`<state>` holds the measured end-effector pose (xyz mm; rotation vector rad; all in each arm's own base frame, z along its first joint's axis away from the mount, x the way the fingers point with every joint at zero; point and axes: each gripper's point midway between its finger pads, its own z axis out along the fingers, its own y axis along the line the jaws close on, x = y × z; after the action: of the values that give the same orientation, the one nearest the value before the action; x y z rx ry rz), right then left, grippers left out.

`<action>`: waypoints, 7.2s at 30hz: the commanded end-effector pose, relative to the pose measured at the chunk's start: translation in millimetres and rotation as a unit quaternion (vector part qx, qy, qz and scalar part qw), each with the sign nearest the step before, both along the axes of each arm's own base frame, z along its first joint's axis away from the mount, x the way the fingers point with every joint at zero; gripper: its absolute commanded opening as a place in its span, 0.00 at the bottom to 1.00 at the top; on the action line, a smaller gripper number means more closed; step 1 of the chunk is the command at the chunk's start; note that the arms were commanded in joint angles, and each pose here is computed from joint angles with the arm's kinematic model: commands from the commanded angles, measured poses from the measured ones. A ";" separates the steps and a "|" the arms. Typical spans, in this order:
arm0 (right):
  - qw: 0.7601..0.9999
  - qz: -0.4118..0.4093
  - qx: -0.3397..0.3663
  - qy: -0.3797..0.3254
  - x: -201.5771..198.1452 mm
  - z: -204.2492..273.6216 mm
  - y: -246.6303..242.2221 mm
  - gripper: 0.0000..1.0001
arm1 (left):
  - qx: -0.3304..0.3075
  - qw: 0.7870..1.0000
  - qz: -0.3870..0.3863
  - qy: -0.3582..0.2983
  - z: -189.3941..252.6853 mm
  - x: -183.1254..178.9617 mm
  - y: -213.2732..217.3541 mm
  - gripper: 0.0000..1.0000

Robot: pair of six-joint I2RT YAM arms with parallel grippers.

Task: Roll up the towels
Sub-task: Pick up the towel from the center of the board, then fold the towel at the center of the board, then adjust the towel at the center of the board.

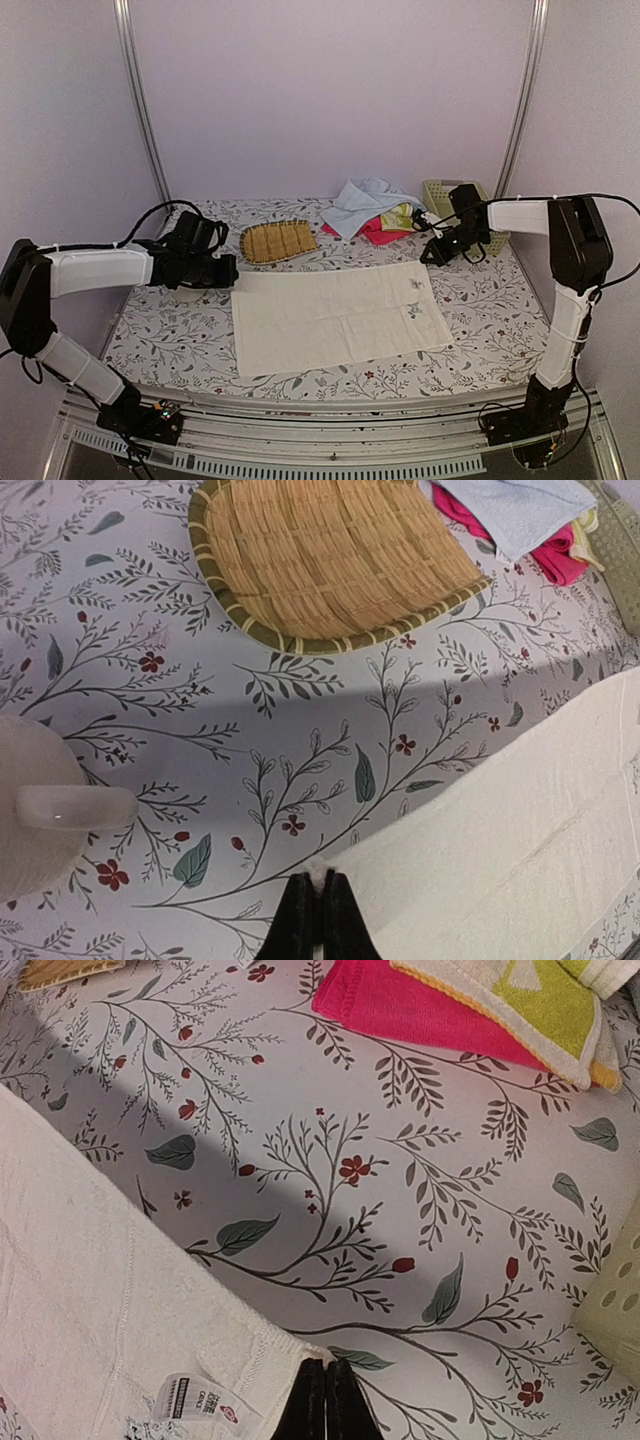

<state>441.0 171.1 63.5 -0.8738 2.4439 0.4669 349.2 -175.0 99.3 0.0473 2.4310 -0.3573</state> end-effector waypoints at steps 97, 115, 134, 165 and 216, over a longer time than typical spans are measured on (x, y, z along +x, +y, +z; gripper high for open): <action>0.989 0.121 -0.024 0.084 -174.9 -39.4 -41.9 0.02 | -0.031 0.980 -0.127 0.151 -64.3 -157.2 -26.9 0.00; 0.981 0.189 0.041 0.018 -200.2 25.4 -23.2 0.39 | -0.102 0.987 -0.098 -0.074 42.3 -148.8 -21.8 0.47; 0.990 0.109 0.048 -0.071 -109.0 86.1 1.6 0.99 | -0.011 0.992 -0.124 -0.022 19.5 -94.5 -52.0 0.00; 0.933 0.316 -0.128 -0.111 -201.7 13.1 -36.5 0.44 | -0.031 0.984 -0.155 0.085 -29.8 -109.1 -92.4 0.21; 0.925 0.328 -0.185 -0.056 -220.4 -13.3 -35.5 0.03 | 0.007 0.987 -0.135 0.089 -41.0 -116.7 -67.5 0.22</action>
<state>235.5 135.2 43.6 -1.8214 2.0956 0.1235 237.0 -249.3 58.0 0.3689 2.6064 -0.5123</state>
